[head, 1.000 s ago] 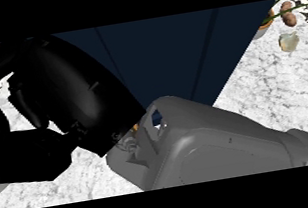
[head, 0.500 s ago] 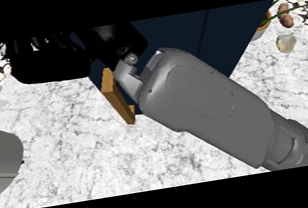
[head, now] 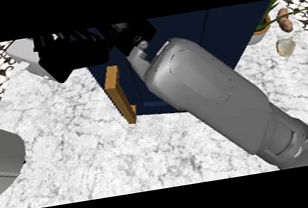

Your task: Pick up the wine, place it into the cabinet and close the cabinet

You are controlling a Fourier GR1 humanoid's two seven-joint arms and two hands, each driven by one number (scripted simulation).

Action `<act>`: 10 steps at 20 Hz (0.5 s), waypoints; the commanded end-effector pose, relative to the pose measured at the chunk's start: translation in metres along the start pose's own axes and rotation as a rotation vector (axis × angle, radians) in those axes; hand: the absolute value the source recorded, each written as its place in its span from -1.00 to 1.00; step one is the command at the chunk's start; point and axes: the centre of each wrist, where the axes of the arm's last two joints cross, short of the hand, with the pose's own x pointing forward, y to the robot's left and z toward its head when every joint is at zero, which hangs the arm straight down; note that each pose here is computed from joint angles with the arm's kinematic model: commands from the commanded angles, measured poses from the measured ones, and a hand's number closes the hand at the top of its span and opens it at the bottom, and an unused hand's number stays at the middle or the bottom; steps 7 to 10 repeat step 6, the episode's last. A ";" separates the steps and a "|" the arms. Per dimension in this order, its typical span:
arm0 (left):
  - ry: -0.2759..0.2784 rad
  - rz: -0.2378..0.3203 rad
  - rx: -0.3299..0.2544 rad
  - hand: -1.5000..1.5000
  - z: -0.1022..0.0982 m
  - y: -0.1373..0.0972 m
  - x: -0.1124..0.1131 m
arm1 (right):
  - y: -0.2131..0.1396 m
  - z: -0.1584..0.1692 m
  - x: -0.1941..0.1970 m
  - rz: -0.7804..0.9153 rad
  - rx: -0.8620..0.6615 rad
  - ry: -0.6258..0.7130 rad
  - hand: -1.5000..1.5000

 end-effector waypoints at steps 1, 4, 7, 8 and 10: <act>-0.007 0.019 -0.003 -1.00 0.001 0.000 -0.002 | -0.050 -0.004 -0.033 0.095 -0.153 0.124 1.00; -0.005 0.012 -0.008 -1.00 -0.003 -0.006 -0.003 | -0.063 0.004 -0.045 0.091 -0.154 0.114 1.00; -0.005 -0.003 0.013 -1.00 -0.006 -0.007 -0.002 | -0.050 -0.003 -0.032 0.102 -0.148 0.114 1.00; -0.005 -0.003 0.013 -1.00 -0.006 -0.007 -0.002 | -0.050 -0.003 -0.032 0.102 -0.148 0.114 1.00; -0.005 -0.003 0.013 -1.00 -0.006 -0.007 -0.002 | -0.050 -0.003 -0.032 0.102 -0.148 0.114 1.00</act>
